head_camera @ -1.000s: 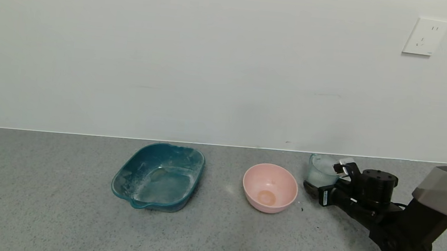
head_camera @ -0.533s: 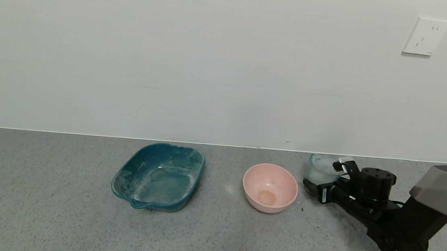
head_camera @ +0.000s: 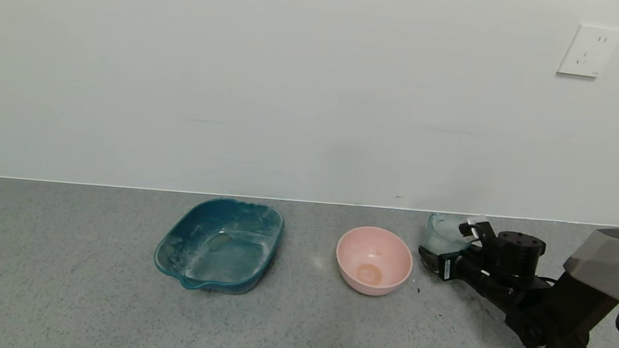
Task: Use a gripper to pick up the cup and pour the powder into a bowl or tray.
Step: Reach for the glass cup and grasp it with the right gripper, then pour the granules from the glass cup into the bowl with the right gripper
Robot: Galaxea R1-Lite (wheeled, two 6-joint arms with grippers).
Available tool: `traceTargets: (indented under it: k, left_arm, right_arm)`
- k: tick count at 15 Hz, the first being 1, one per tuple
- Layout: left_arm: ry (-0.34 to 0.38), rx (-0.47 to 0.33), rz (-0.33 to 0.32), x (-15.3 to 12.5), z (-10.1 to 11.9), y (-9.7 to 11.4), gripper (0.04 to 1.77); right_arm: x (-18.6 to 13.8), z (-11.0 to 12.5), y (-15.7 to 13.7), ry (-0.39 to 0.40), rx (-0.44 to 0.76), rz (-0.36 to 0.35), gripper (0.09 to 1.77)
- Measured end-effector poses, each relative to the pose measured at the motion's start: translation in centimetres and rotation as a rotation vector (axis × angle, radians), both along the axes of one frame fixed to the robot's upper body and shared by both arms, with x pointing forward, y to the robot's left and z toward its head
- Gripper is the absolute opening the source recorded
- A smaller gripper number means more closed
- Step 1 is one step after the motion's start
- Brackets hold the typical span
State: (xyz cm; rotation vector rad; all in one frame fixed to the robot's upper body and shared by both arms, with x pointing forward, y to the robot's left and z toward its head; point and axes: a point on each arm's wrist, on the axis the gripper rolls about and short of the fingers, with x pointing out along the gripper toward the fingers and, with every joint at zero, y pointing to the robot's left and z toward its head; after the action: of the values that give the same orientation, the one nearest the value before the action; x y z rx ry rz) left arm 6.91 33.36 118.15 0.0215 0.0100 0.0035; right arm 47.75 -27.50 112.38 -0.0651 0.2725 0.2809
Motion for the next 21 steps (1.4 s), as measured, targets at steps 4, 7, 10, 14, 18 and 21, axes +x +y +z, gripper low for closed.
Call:
traceTargets:
  k: [4,7,10,14,18,21]
  left_arm:
    - [0.0,0.0,0.0,0.0,0.0,0.0,1.76]
    - [0.0,0.0,0.0,0.0,0.0,0.0,1.76]
    - [-0.002,0.0,0.0,0.0,0.0,0.0,1.76]
    - [-0.029,0.0,0.0,0.0,0.3,0.0,1.76]
    - [0.001,0.0,0.0,0.0,0.0,0.0,1.76]
    - [0.0,0.0,0.001,0.0,0.0,0.0,1.76]
  right_arm:
    - [0.0,0.0,0.0,-0.002,-0.001,0.001,1.36]
    - [0.0,0.0,0.1,-0.002,-0.003,0.002,1.36]
    - [0.0,0.1,0.1,-0.003,-0.004,0.003,1.36]
    - [-0.1,0.4,0.1,-0.009,-0.004,0.003,1.35]
    - [-0.4,1.8,0.2,-0.012,-0.005,0.01,1.35]
    - [-1.0,3.7,0.3,0.016,-0.036,0.024,1.35]
